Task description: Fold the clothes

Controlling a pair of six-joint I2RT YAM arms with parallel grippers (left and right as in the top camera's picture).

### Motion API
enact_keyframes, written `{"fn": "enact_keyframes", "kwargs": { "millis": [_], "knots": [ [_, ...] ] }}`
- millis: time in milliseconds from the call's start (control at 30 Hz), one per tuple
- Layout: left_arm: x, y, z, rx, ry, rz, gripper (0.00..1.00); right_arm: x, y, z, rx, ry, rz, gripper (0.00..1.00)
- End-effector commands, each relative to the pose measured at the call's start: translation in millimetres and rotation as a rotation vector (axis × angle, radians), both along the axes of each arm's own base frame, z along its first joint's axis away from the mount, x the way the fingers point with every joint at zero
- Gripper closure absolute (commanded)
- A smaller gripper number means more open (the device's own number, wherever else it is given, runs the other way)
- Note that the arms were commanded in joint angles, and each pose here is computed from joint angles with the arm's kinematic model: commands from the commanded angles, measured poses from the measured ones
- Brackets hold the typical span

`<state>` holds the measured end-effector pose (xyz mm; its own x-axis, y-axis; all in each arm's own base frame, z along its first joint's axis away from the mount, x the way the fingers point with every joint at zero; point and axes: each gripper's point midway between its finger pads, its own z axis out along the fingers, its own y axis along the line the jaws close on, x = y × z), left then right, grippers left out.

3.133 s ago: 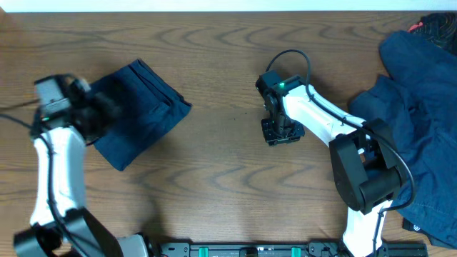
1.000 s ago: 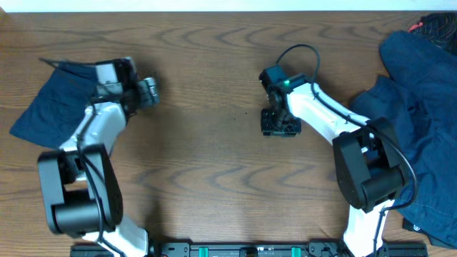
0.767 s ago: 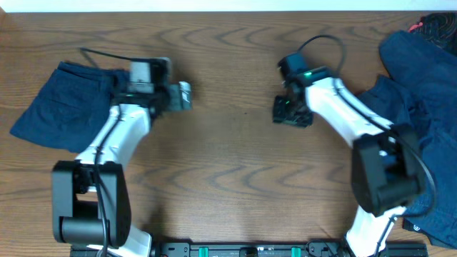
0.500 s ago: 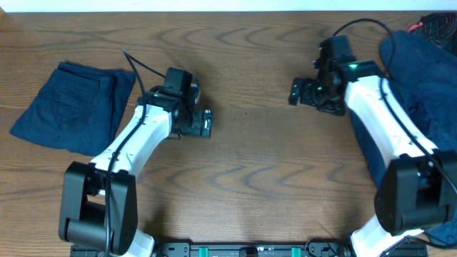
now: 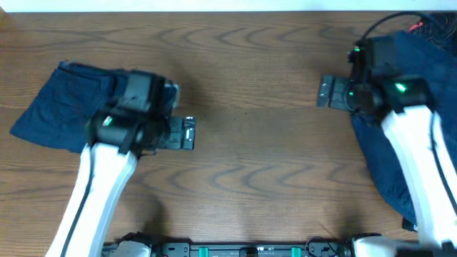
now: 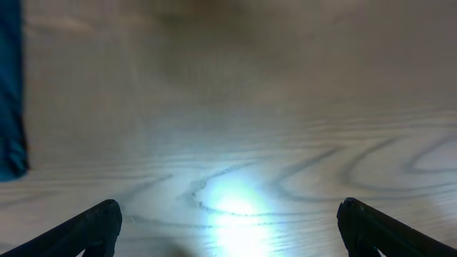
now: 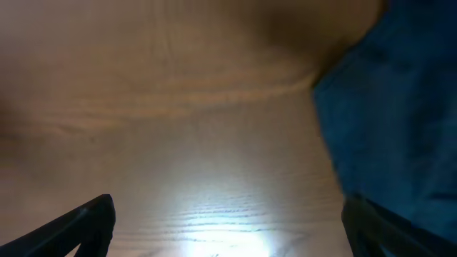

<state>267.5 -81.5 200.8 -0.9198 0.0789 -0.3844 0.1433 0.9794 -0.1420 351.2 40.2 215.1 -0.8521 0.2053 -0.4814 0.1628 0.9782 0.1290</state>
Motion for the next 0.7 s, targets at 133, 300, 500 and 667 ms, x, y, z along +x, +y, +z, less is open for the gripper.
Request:
{"fn": "enact_keyframes", "kwargs": {
  "millis": [133, 300, 500, 667],
  "knots": [
    [-26.1, 24.8, 56.5, 0.019, -0.304, 0.049, 0.02, -40.7, -17.0, 42.8, -0.050, -0.222, -0.023, 0.01],
    [-53.2, 34.4, 71.0, -0.026, -0.441, 0.098, 0.02, -82.1, -25.1, 28.1, -0.045, -0.318, -0.036, 0.01],
    [-70.4, 38.4, 71.2, -0.048, -0.495, 0.108, 0.02, -117.4, -49.0, 17.4, -0.117, -0.405, -0.113, 0.01],
    [-70.4, 38.4, 70.6, -0.047, -0.491, 0.107, 0.02, -135.5, -50.9, 3.0, -0.121, -0.372, -0.107, 0.01]
  ]
}}
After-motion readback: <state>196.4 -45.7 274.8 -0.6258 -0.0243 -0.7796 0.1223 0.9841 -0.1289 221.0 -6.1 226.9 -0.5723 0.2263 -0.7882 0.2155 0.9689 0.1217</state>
